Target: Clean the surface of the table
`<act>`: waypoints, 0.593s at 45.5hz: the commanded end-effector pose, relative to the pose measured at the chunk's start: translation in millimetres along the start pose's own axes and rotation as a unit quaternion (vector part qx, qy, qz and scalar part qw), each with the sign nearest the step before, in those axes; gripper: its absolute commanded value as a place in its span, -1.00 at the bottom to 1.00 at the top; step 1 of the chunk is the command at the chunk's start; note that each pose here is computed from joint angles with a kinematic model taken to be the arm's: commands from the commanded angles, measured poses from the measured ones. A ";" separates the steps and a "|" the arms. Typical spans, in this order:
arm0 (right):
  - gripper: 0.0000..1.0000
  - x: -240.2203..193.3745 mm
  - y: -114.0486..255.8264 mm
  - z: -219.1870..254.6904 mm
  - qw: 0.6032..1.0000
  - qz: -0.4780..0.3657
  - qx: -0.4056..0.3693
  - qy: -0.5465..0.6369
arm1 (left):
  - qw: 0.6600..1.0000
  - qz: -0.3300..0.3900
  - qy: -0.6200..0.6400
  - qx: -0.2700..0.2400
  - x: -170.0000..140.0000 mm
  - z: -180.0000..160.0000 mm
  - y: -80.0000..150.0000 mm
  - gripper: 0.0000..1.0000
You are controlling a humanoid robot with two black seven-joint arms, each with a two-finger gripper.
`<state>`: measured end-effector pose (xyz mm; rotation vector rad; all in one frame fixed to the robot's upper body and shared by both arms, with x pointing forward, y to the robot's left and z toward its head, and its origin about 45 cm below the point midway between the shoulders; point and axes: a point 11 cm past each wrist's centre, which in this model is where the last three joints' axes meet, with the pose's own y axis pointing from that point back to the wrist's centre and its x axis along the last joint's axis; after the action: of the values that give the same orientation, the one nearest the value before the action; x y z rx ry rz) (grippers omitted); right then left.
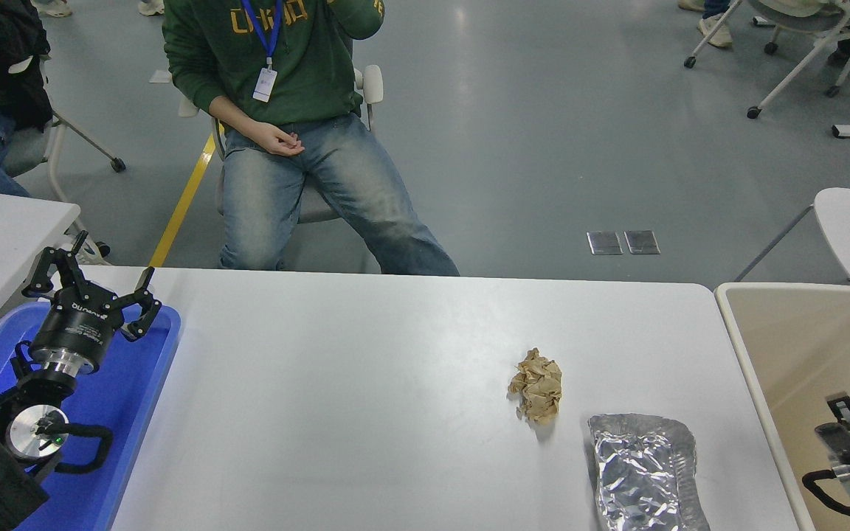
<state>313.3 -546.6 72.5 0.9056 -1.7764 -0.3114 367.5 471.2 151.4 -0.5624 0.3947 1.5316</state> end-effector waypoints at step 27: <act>1.00 -57.9 141.8 -181.6 0.856 -0.361 0.196 -0.314 | 1.000 0.000 0.000 0.000 0.0 0.0 0.0 1.00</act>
<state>407.6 -442.9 159.6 1.6231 -2.0704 -0.6883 367.5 471.2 151.4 -0.5623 0.3946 1.5318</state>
